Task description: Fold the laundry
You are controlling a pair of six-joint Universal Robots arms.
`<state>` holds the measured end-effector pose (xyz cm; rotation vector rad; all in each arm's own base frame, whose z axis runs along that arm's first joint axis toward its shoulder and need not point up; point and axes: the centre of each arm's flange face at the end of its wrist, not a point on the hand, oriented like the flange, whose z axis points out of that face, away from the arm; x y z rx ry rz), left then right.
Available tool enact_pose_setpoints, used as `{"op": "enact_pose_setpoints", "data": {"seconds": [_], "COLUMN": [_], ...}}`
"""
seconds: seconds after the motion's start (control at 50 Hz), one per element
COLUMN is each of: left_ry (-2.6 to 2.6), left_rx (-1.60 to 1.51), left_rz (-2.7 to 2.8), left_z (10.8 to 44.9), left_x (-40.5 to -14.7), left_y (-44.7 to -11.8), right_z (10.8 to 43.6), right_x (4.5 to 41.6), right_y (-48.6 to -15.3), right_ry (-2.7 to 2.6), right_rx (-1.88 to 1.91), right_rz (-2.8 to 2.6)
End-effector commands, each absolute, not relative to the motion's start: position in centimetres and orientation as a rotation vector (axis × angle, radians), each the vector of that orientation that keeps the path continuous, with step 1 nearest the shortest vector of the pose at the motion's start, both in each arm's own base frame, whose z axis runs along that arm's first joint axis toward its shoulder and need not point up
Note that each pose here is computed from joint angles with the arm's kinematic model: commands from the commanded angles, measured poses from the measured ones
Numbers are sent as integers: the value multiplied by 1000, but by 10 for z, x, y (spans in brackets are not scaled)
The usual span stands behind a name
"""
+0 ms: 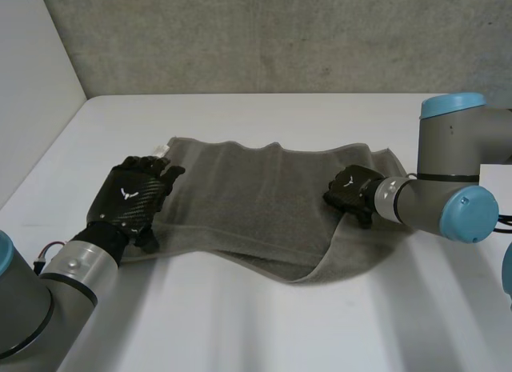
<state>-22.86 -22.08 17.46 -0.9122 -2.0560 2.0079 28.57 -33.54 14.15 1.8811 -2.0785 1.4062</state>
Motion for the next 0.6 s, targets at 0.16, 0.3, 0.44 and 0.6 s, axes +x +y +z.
{"op": "enact_pose_setpoints", "data": {"seconds": [0.16, 0.3, 0.44, 0.6], "left_ry": [-2057, -2057, -2057, -2056], "left_rx": [-913, -913, -913, -914], "left_rz": [2007, 2007, 2007, 2006], "left_z": [174, 174, 174, 174], "left_x": [-228, -228, -228, -229], "left_y": [-221, -221, -221, -220], "right_z": [155, 152, 142, 138], "right_x": [271, 259, 248, 247], "right_y": [-329, -326, -328, -328], "right_ry": [-2117, -2147, -2159, -2120], "right_rx": [1845, 1824, 1783, 1775], "right_rz": [1398, 1376, 1387, 1455]}}
